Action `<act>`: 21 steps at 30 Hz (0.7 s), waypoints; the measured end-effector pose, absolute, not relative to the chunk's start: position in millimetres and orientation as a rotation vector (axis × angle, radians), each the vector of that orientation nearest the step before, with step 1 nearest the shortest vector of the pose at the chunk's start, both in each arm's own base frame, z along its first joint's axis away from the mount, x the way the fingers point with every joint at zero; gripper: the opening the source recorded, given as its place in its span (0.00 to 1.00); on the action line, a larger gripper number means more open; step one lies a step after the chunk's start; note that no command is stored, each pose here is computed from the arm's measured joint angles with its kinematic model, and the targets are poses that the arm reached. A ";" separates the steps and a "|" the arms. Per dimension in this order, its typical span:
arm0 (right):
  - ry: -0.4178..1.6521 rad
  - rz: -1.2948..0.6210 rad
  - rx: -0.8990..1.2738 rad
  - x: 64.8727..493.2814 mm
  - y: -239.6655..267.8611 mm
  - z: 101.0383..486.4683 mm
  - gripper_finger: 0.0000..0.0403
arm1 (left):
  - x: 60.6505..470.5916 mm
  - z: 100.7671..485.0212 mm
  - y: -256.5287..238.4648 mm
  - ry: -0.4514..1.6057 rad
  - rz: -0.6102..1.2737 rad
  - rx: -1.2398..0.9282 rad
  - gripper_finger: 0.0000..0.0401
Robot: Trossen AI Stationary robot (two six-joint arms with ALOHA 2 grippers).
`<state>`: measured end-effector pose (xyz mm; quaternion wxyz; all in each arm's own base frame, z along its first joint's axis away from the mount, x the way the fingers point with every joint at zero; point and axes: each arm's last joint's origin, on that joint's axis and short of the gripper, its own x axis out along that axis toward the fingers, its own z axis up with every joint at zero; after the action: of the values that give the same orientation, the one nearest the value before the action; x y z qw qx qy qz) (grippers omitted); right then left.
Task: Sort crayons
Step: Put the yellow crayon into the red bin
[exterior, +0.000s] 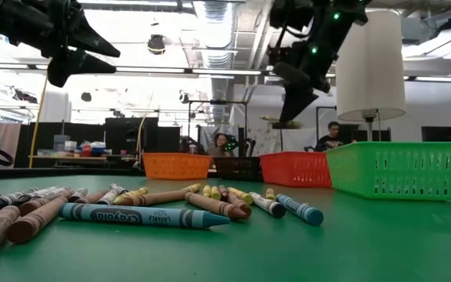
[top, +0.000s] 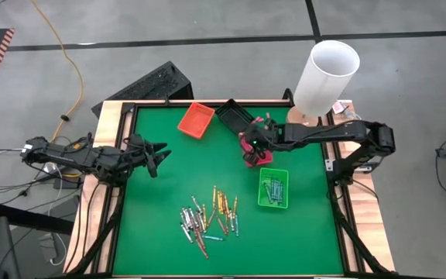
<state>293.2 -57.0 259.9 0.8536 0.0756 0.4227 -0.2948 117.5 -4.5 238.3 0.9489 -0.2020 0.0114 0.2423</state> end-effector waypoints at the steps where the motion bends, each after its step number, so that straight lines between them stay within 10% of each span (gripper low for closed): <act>1: 0.879 -0.623 0.162 291.7 -57.8 262.6 0.01 | 117.4 237.8 -4.4 0.029 0.494 -0.408 0.45; 21: 0.898 -0.839 0.358 263.8 -86.4 236.9 0.01 | 116.5 232.6 -4.2 0.072 0.510 -0.420 0.45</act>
<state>263.8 -86.4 236.9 0.8021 0.1673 0.4188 -0.3915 116.5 -4.2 232.6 0.9454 -0.2061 0.0353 0.2501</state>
